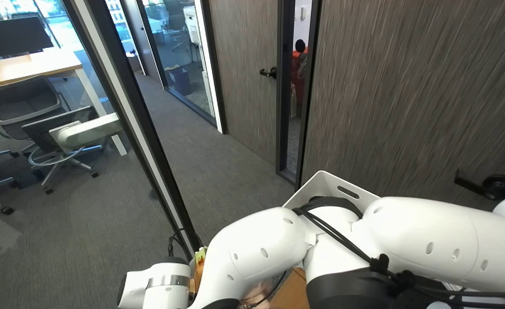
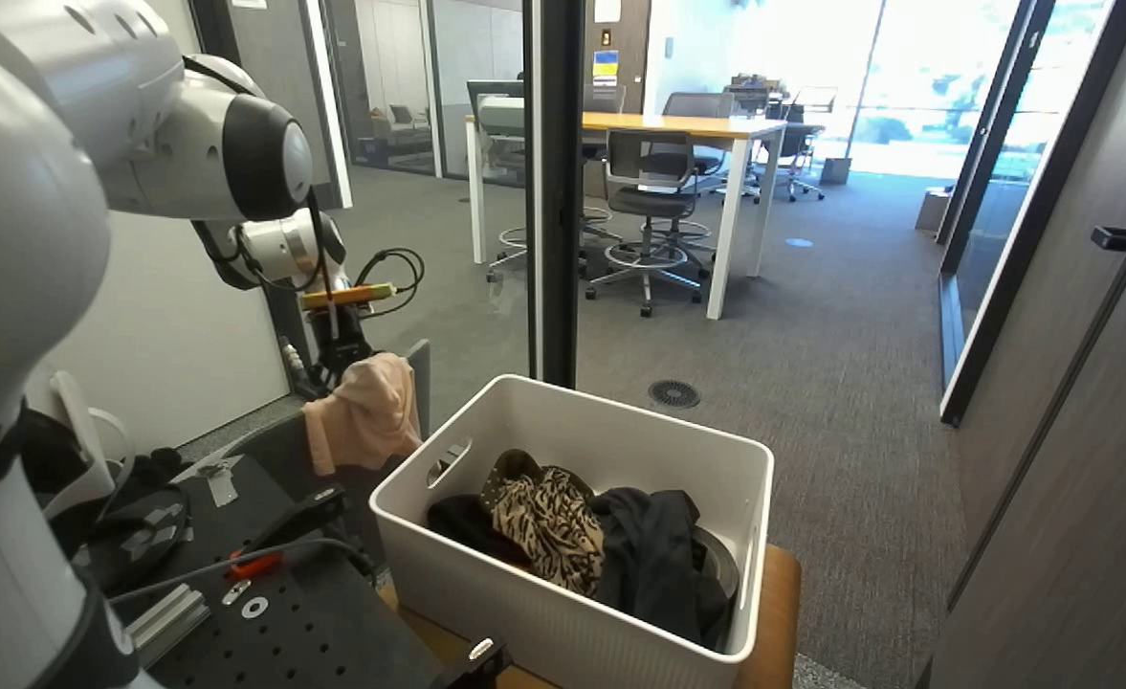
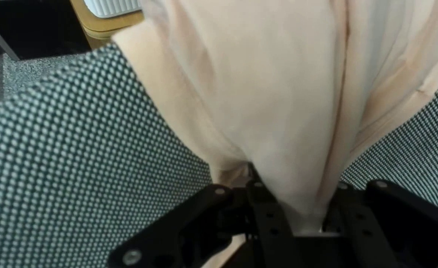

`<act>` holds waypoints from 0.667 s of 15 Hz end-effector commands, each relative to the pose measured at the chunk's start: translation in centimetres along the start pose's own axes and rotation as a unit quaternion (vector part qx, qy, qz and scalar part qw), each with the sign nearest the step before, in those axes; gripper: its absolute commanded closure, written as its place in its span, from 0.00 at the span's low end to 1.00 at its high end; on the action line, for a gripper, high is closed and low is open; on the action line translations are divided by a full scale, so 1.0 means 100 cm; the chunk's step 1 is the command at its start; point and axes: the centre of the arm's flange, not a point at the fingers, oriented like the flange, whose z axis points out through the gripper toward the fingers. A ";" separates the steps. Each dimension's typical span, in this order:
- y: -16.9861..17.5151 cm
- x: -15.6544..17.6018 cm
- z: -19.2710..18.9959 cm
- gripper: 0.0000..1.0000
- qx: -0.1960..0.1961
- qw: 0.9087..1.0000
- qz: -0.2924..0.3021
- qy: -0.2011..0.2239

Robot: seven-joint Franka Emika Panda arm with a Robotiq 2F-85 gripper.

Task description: Move the objects from the grey chair then put them in the white box

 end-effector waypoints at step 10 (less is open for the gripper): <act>0.040 -0.061 0.019 0.91 0.111 0.985 0.123 0.055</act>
